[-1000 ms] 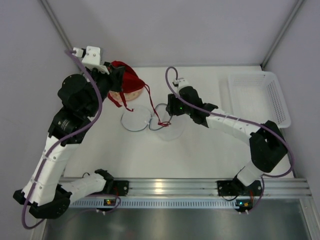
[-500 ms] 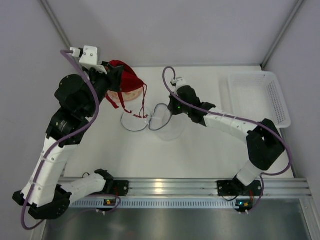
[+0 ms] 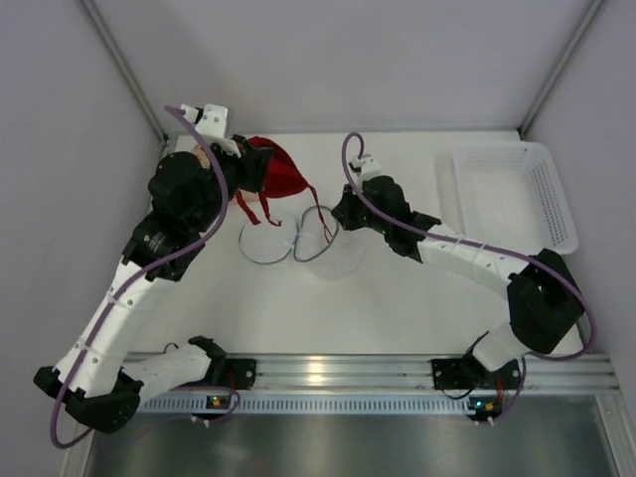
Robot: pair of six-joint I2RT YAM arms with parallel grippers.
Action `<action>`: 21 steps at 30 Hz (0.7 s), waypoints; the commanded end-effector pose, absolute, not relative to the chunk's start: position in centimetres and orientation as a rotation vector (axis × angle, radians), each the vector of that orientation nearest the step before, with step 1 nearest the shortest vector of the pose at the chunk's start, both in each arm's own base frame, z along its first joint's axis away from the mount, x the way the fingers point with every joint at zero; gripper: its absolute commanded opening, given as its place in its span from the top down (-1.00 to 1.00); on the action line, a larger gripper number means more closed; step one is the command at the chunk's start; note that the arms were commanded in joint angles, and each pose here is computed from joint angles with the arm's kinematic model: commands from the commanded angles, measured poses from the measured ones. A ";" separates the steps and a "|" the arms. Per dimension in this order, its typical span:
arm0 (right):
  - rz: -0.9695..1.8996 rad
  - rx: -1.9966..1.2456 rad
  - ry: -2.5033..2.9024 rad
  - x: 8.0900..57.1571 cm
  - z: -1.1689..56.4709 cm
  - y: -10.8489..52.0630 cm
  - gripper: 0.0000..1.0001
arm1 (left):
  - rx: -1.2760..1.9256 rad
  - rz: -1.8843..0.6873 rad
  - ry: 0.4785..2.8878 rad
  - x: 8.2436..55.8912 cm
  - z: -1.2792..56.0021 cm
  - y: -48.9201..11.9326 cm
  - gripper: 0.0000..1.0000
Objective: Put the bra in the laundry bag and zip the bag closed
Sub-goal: Place the bra in the laundry bag.
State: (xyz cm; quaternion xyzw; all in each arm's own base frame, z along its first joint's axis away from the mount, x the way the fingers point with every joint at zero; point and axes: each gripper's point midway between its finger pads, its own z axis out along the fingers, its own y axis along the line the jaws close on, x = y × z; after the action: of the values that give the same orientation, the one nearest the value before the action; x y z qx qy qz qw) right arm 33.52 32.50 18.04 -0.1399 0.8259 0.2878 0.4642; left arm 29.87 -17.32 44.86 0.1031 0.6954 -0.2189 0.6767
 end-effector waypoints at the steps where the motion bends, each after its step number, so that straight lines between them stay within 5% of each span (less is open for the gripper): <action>1: 0.791 -0.276 1.894 33.5 22.3 33.0 1.00 | 0.215 -0.626 1.415 28.9 47.1 -18.4 1.00; 21: 0.933 -0.125 1.728 33.3 23.9 31.3 1.00 | 0.178 -0.737 1.585 29.5 36.4 -20.5 1.00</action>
State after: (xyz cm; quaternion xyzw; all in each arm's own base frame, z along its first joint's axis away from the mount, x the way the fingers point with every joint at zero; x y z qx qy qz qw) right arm 32.91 31.59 20.48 -0.0601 0.7640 0.3760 0.5208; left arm 29.82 -20.50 35.04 0.0829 0.7176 -0.3064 0.6199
